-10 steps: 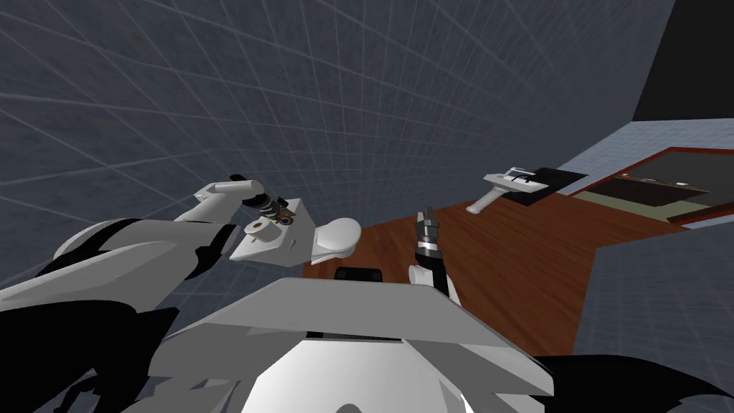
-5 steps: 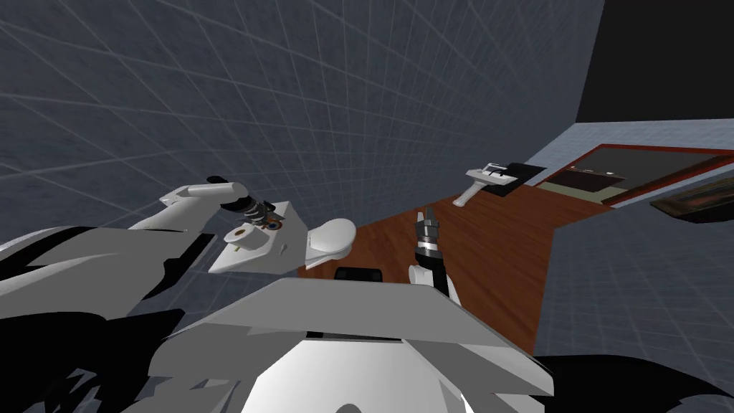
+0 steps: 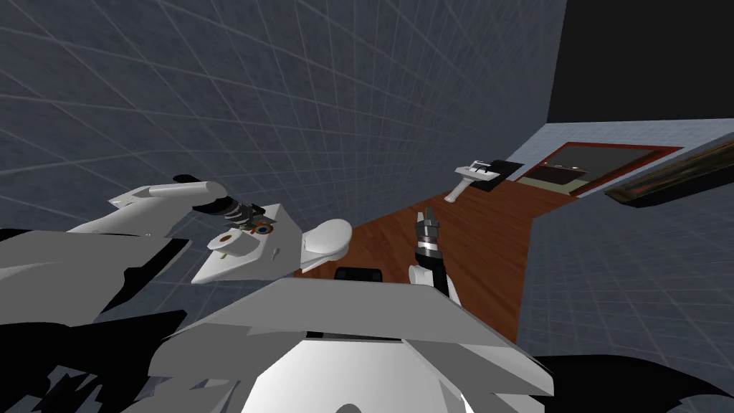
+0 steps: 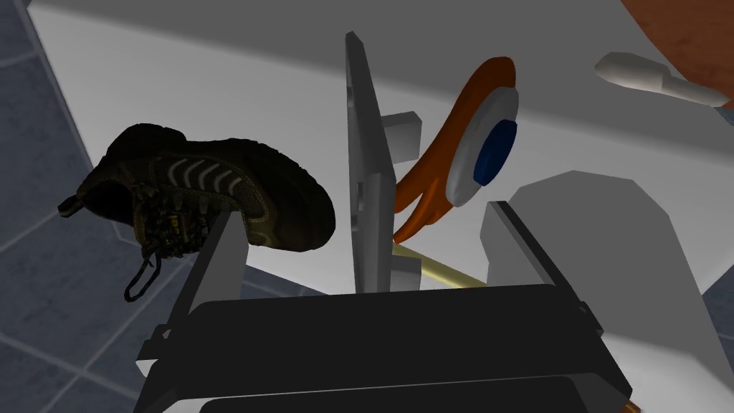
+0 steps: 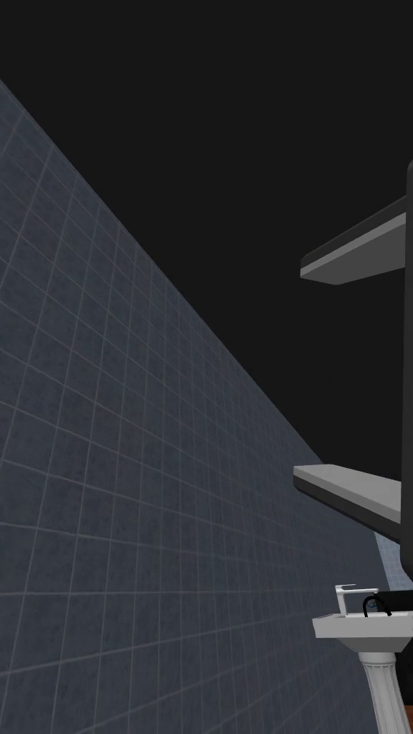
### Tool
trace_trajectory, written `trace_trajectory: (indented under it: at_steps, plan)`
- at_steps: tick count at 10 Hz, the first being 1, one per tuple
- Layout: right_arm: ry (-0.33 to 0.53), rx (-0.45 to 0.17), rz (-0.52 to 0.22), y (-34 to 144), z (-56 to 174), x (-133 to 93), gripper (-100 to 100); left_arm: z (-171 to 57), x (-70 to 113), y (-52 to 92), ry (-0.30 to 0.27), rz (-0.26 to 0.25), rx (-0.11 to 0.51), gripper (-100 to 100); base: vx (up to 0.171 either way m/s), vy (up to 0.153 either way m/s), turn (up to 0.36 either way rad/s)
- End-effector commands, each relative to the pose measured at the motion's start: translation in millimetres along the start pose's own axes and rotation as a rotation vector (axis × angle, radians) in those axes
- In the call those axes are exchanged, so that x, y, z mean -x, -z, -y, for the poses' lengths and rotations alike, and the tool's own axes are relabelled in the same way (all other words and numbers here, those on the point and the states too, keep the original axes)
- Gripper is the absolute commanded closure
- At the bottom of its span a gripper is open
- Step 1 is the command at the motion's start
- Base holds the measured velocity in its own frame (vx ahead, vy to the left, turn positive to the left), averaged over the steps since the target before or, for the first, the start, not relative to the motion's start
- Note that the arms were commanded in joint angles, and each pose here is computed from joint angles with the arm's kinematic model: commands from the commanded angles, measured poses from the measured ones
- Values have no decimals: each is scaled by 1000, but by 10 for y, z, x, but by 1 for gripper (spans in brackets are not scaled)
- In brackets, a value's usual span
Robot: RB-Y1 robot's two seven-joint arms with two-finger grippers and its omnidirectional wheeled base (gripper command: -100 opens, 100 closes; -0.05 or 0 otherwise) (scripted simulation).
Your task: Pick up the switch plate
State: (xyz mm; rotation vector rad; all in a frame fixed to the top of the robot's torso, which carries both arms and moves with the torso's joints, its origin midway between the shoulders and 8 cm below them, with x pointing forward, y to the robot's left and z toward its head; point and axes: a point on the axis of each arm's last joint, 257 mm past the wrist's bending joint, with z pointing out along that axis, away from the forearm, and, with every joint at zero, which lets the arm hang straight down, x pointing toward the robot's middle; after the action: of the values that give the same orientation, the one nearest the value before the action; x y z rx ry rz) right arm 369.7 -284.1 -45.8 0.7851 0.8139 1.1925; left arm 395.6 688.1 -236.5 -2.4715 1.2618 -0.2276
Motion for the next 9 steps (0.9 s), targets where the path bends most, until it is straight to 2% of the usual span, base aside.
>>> trace_trajectory:
  at_steps: [1,2,3,4,5,9]
  plan:
    - [0,0,0,0,0,0,0,-81,309,27,14,47,9,-100,-18,-30,-386]
    - [0,0,0,-1,-1,-1,0,-44,422,113,30,53,0,-100,-19,-26,-277]
    - [0,0,0,0,0,0,0,-34,401,140,45,31,-3,-100,-5,-13,13]
    - [0,0,0,0,0,0,0,-40,379,126,37,38,1,-100,-1,-6,18]
    - [0,0,0,0,0,0,0,-38,385,126,38,37,0,100,0,0,0]
    - [0,0,0,0,0,0,0,-39,387,126,39,37,0,100,0,0,0]
